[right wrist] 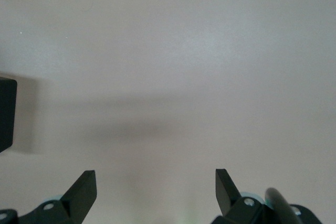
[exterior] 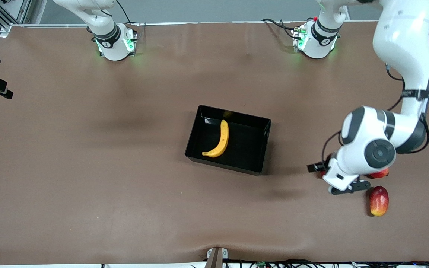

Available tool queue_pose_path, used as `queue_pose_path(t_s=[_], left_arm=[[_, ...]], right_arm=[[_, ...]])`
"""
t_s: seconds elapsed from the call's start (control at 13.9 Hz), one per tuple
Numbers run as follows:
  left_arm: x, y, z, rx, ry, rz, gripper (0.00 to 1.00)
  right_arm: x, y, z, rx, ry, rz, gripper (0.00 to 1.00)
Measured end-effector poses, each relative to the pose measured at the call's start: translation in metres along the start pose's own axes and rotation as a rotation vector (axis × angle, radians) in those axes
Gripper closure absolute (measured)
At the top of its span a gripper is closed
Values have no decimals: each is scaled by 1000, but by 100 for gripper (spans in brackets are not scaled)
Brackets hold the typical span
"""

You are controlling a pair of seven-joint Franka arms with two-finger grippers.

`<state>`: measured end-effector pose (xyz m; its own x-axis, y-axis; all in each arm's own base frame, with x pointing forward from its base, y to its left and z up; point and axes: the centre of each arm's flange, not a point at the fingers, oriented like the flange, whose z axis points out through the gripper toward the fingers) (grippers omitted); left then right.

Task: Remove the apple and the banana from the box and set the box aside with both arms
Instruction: 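Move the left gripper back into the tray and grasp the banana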

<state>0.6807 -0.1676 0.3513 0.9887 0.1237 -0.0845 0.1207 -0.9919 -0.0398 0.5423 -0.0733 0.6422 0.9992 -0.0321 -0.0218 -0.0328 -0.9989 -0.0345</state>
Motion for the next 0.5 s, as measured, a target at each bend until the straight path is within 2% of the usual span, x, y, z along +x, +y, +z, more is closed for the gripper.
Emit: queue_pose_path(t_s=[0.14, 0.36, 0.5], left_arm=[[-25, 51, -15, -7, 15, 42, 0], [-81, 147, -7, 3, 16, 46, 0], [-113, 203, 4, 10, 73, 102, 0]], right_arm=[[0, 0, 0, 0, 0, 0, 0], [0, 0, 0, 0, 0, 0, 0], [0, 0, 0, 0, 0, 1, 0]])
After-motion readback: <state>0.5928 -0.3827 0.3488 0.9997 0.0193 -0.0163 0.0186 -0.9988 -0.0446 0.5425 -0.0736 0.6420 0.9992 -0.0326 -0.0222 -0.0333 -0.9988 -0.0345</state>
